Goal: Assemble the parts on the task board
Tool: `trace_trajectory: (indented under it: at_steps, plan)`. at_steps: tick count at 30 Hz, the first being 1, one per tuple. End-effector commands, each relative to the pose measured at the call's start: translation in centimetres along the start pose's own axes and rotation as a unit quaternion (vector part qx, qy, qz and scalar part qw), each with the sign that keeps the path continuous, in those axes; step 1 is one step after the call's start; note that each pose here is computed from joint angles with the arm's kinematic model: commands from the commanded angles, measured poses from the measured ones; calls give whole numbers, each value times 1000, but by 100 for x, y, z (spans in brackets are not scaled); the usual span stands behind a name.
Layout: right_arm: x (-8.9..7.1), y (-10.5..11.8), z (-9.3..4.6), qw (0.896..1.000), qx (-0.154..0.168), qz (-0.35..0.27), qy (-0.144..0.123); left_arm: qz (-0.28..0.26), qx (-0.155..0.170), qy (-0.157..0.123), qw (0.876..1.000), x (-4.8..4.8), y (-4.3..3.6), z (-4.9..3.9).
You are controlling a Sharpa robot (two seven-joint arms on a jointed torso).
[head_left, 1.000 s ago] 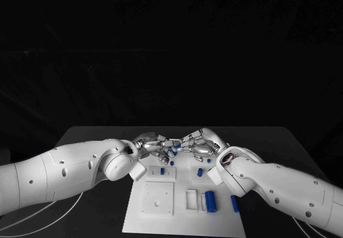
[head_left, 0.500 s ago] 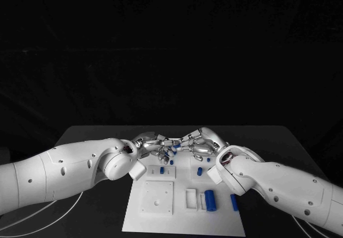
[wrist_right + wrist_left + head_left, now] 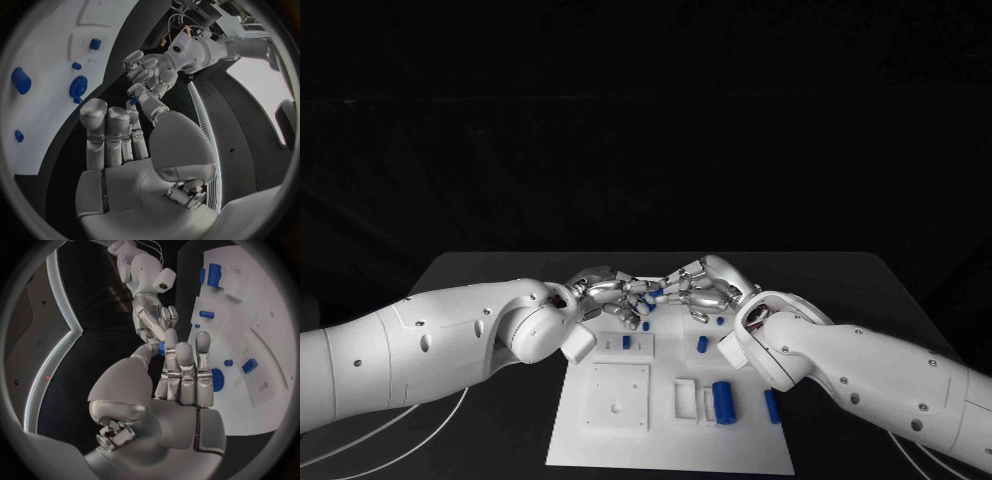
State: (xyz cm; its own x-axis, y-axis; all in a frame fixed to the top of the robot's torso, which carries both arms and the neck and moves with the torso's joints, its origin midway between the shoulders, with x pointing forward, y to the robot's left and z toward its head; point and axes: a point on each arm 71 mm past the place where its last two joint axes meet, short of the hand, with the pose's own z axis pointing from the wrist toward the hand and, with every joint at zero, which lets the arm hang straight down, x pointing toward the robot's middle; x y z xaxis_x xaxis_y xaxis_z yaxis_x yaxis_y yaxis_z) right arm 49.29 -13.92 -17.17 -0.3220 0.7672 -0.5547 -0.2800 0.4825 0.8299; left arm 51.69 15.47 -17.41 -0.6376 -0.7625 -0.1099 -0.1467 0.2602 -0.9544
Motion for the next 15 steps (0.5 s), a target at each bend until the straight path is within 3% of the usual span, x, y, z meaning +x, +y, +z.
trace_trajectory:
  at_steps: [1,15]
  plan:
    - [-12,-40,-6,1000,5,-9,0,-7,1,-1,1000,20,-24,4]
    - [-89,-85,-26,1000,4,-8,-18,14,-15,-25,999,-70,8,-8]
